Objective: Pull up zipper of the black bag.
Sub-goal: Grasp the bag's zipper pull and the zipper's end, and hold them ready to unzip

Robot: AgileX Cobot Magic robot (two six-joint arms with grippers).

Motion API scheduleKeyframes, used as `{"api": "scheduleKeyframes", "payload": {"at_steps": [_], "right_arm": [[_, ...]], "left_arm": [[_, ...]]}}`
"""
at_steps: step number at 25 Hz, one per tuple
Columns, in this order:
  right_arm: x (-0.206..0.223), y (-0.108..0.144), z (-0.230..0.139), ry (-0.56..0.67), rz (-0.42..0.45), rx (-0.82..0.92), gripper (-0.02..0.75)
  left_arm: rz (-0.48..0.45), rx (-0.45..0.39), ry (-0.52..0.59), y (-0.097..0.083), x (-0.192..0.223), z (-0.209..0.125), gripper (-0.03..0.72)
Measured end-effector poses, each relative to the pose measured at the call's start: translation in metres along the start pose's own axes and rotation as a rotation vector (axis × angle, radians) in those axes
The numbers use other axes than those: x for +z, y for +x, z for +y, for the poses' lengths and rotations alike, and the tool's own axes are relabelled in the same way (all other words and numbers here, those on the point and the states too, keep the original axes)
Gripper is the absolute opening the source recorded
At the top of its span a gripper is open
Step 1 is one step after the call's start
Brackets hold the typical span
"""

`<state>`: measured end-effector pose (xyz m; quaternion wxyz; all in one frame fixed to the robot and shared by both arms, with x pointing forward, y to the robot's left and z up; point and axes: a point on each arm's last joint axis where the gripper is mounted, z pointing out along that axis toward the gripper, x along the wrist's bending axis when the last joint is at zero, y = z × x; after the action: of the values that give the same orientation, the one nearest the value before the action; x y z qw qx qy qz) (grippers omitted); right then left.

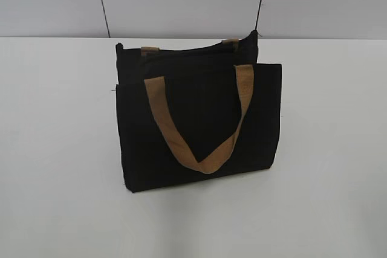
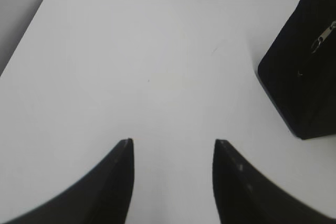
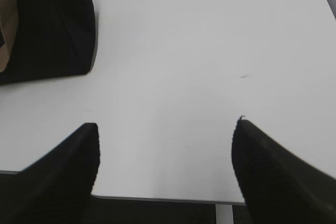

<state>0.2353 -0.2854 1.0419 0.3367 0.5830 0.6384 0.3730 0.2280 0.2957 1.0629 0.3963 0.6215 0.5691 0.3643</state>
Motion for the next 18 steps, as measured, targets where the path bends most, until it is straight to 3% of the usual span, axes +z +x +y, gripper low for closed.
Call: {"api": "scheduleKeyframes", "payload": {"at_steps": [18], "right_arm": [[0.0000,0.0000,0.0000,0.000,0.000,0.000,0.593]], "left_arm": [[0.000,0.000,0.000,0.0000,0.0000,0.0000,0.365]]}}
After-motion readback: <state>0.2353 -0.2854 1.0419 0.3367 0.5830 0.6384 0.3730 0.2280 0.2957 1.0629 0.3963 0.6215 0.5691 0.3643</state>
